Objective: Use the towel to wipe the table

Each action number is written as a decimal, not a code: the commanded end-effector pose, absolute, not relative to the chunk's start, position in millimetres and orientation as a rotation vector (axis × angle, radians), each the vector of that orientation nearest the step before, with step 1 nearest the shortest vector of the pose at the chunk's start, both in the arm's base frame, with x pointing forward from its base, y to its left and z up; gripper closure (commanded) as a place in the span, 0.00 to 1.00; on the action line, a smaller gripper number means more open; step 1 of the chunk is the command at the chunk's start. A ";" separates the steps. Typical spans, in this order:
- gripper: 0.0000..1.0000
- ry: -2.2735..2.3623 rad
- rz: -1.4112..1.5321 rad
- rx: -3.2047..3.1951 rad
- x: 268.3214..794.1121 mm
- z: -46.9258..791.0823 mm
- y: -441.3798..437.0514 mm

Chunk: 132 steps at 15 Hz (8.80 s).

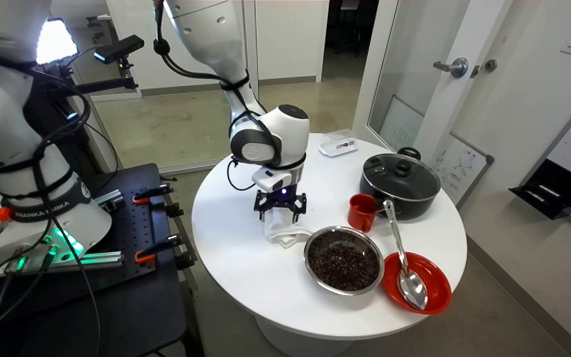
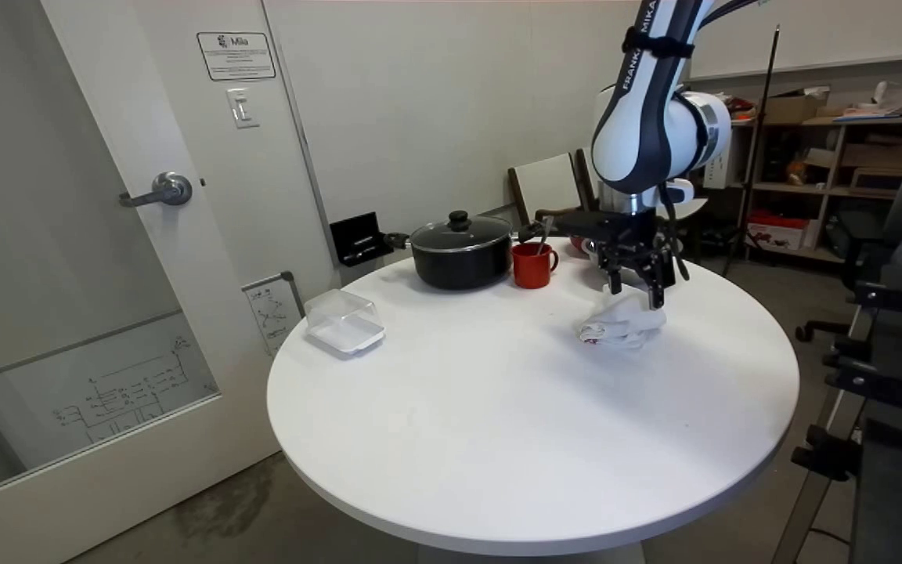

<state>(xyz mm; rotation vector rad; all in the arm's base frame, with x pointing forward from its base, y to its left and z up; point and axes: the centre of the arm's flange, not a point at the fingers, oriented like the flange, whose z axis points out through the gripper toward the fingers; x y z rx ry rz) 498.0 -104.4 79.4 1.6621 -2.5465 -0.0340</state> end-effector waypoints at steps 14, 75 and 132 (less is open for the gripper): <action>0.25 -2.487 -0.027 1.681 496.0 60.8 -93.2; 0.97 -1.789 0.051 2.353 479.3 30.0 55.1; 0.97 -1.725 -0.143 2.260 496.9 25.9 59.4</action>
